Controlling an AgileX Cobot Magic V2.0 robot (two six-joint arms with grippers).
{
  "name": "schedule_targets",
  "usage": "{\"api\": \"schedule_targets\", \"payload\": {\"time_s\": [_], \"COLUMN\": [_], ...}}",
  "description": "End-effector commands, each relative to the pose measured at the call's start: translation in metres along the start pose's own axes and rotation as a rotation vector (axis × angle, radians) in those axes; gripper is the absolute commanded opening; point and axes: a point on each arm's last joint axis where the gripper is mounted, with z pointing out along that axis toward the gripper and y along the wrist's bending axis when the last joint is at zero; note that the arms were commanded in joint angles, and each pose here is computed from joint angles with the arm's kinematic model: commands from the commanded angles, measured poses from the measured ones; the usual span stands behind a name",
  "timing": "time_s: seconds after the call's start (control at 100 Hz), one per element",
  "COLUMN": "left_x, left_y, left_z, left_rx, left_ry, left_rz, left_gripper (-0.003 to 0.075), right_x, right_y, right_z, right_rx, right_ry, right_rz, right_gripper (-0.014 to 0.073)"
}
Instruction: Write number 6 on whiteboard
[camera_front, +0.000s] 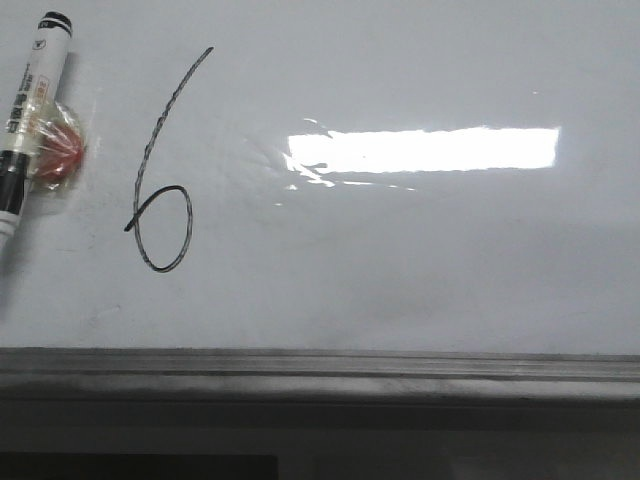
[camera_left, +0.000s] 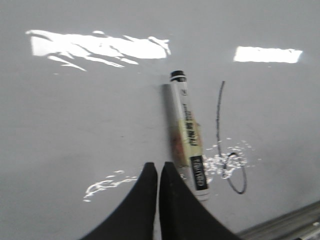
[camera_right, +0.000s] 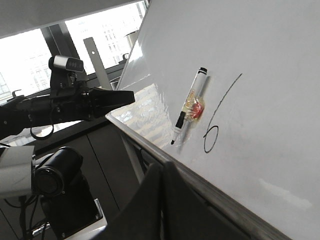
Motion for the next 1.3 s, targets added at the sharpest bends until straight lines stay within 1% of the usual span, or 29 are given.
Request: {"api": "schedule_targets", "payload": {"time_s": [0.0, 0.1, 0.2, 0.34, 0.52, 0.61, 0.67, 0.77, 1.29], "left_x": [-0.015, -0.015, -0.006, 0.016, 0.051, 0.069, 0.074, 0.08, 0.08], "left_y": [0.001, 0.006, 0.01, 0.017, 0.03, 0.035, 0.035, 0.036, 0.036], "left_z": [-0.003, -0.007, -0.012, -0.011, -0.003, 0.002, 0.001, 0.002, 0.002], "left_rx": [-0.055, -0.143, -0.211, -0.293, -0.387, -0.392, -0.404, -0.411, -0.411], "left_ry": [-0.095, -0.129, -0.159, -0.164, -0.11, -0.094, -0.012, 0.035, 0.035], "left_rz": [0.049, 0.089, 0.074, 0.009, -0.017, -0.021, -0.038, -0.048, -0.048], "left_gripper": [-0.0019, -0.0019, -0.0019, -0.0019, -0.0019, -0.0019, -0.0019, -0.0019, -0.0019], "right_x": [-0.015, -0.015, -0.015, -0.015, -0.015, -0.015, -0.015, -0.015, -0.015], "right_y": [0.001, 0.001, 0.001, 0.001, 0.001, 0.001, 0.001, 0.001, 0.001], "right_z": [0.0, 0.0, 0.0, 0.0, 0.0, 0.0, 0.0, 0.0, 0.0], "right_rx": [0.009, 0.009, 0.009, 0.009, 0.009, 0.009, 0.009, 0.009, 0.009], "right_ry": [-0.097, -0.097, -0.097, -0.097, -0.093, -0.092, -0.092, -0.092, -0.092], "right_rz": [-0.02, -0.02, -0.02, -0.02, -0.02, -0.02, -0.02, -0.02, -0.02], "right_gripper": [-0.0064, -0.0064, -0.0064, -0.0064, -0.0064, -0.0064, -0.0064, -0.0064, -0.0064]}}
